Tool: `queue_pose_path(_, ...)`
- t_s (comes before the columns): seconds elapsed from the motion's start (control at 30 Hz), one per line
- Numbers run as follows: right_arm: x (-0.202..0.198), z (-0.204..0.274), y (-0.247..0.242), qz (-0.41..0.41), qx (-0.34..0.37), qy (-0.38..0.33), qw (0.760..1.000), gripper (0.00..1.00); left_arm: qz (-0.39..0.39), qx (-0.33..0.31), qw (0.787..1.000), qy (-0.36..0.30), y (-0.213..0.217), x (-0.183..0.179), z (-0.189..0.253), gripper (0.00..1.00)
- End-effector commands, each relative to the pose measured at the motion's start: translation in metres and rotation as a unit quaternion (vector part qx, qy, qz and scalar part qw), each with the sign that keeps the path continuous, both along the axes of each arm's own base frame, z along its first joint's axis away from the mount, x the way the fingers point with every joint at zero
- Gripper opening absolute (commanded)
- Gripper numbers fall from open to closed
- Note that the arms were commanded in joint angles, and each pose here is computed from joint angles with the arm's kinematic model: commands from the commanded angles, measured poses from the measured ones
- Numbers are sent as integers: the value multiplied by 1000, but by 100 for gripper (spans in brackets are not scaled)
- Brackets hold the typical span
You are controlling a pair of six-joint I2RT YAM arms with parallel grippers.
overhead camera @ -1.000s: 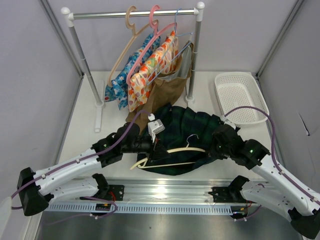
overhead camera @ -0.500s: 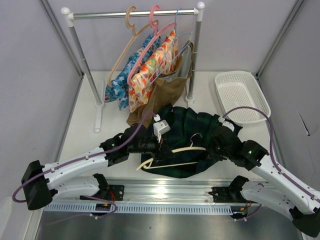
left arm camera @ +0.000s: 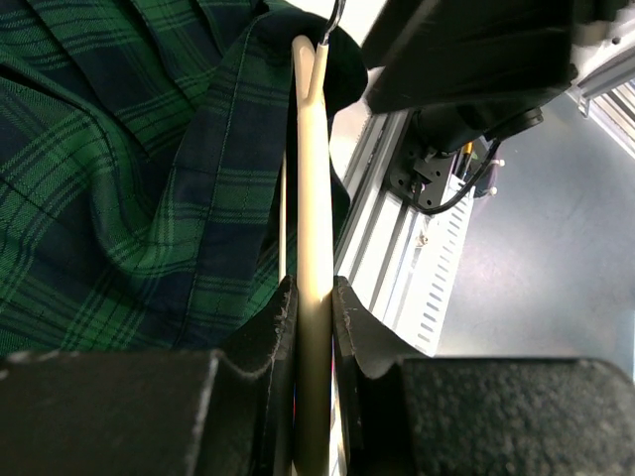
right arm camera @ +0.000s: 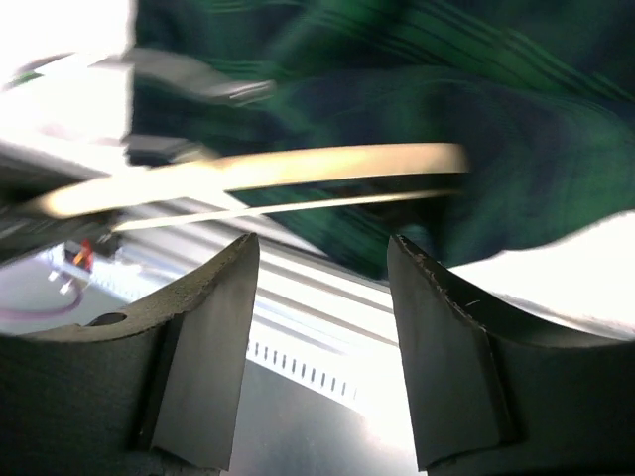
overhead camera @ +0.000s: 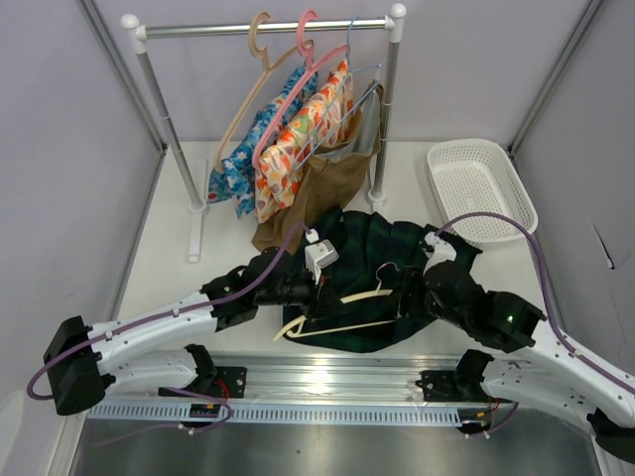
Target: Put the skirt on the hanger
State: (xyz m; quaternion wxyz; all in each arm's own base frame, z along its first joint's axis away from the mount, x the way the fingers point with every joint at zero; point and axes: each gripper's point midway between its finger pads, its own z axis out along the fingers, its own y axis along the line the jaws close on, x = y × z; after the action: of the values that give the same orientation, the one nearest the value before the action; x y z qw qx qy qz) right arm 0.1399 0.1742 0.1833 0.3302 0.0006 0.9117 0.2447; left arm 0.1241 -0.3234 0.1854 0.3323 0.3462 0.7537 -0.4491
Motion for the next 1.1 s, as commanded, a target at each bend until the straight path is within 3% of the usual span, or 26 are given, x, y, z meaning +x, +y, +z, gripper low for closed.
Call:
queue_pose_path(0.0,4,45,24,45,54,-83,994,61,10,1,1000,-20,-3,8,-3,0)
queue_pose_path(0.2,8,58,42,84,59,-140,985,67,6,7,1000,-16,-4,7,-7,0)
queue_pose_path(0.47,31,53,53,54,25,-154,986,68,5,8,1000,-16,-3,6,-6,0)
queue_pose_path(0.7,40,41,53,31,-1,-146,989,60,5,7,1000,-14,-4,6,-6,0)
queue_pose_path(0.87,40,42,51,25,1,-146,989,42,5,7,1000,-15,-6,6,-6,0)
queue_pose_path(1.07,42,35,46,16,-9,-143,990,33,5,7,1000,-14,-8,6,-6,0)
